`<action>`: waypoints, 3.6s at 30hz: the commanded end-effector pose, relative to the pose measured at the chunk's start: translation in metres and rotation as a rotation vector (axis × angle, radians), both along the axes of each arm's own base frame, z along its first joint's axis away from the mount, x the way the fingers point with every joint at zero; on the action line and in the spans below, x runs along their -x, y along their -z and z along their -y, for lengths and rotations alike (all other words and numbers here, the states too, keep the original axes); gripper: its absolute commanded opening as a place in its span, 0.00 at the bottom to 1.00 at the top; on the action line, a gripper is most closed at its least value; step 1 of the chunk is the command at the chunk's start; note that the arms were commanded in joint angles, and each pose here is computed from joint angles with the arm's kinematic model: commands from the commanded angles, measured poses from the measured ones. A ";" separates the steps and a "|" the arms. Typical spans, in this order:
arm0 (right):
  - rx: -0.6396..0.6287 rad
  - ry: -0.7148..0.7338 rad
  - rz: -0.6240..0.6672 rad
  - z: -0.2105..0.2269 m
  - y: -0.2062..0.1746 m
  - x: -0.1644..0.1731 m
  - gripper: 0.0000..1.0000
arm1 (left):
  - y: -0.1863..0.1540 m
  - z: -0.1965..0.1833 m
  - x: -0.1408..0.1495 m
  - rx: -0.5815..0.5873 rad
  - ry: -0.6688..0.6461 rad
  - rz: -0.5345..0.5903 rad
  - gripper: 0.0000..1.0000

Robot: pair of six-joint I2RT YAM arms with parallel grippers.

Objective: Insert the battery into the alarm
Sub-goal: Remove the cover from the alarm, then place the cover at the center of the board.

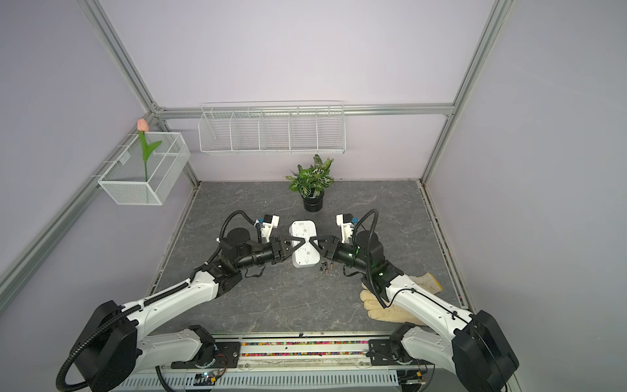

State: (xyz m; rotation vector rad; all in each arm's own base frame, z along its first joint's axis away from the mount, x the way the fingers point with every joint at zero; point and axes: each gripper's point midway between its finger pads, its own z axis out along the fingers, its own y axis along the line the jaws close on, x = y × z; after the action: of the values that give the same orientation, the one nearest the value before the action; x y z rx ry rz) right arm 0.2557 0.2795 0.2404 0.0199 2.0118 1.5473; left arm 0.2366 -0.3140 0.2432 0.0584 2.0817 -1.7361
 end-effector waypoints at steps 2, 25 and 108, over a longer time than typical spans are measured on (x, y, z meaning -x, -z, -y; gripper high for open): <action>-0.035 -0.112 0.011 -0.016 -0.015 0.019 0.47 | -0.042 0.006 0.009 0.122 0.052 0.094 0.19; 0.000 -0.126 0.042 -0.019 -0.023 0.027 0.32 | -0.062 0.006 0.015 0.176 0.083 0.108 0.17; 0.490 0.234 -0.531 0.114 0.178 0.113 0.07 | 0.156 -0.050 0.027 -0.321 -0.113 -0.173 0.17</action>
State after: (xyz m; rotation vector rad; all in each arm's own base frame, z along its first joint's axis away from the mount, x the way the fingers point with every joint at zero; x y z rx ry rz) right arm 0.1573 0.1736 0.0814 0.3502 2.6036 0.9532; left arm 0.2001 -0.2615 0.0782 -0.0998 2.4939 -1.3457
